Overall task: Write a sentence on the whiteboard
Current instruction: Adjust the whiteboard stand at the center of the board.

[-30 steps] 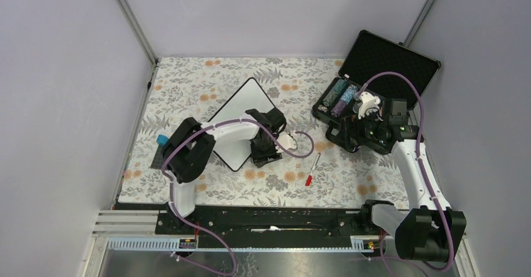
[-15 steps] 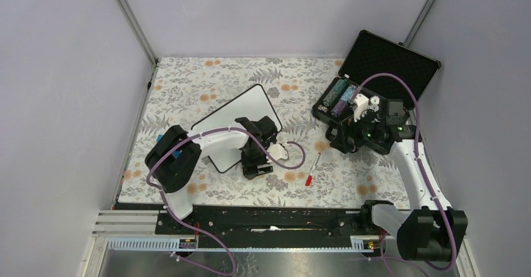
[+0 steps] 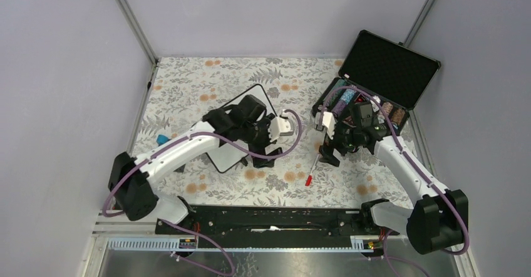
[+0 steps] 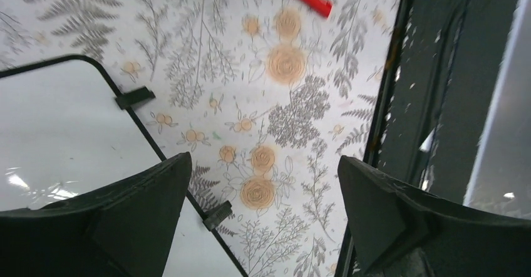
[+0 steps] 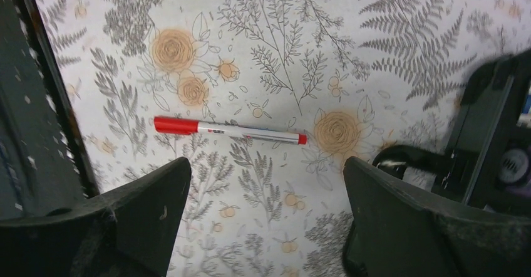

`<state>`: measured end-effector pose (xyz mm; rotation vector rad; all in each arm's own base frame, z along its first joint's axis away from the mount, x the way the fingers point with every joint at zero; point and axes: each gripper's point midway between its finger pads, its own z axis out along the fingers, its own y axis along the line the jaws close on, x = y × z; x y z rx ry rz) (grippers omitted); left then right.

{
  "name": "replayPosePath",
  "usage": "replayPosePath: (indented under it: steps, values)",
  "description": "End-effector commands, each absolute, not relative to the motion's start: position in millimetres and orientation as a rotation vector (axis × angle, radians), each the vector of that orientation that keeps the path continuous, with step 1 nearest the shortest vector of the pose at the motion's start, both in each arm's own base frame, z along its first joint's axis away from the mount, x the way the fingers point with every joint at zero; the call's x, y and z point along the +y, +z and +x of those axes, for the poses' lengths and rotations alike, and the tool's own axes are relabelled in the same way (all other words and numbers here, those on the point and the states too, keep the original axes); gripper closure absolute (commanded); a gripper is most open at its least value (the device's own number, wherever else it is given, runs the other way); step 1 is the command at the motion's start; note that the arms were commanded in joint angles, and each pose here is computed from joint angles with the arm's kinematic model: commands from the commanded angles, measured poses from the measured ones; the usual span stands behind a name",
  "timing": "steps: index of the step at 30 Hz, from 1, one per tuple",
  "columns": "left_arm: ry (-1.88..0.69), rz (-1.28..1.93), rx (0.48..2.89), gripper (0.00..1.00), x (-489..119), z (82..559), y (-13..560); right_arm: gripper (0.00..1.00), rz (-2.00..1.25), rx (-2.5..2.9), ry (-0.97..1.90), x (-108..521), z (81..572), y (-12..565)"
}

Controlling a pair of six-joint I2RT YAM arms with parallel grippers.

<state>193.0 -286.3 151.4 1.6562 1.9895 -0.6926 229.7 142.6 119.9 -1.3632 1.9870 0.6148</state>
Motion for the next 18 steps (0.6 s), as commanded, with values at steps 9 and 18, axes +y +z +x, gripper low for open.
replayPosePath:
  steps: [9, 18]
  values:
    - [-1.026, 1.140, 1.868, 0.01, -269, 229, 249, 0.06, -1.999, 1.525, 0.496, 160, 218, 59]
    - [-1.001, 1.044, 1.855, 0.01, -252, 236, 255, 0.08, -2.180, 1.510, 0.509, 164, 217, 27]
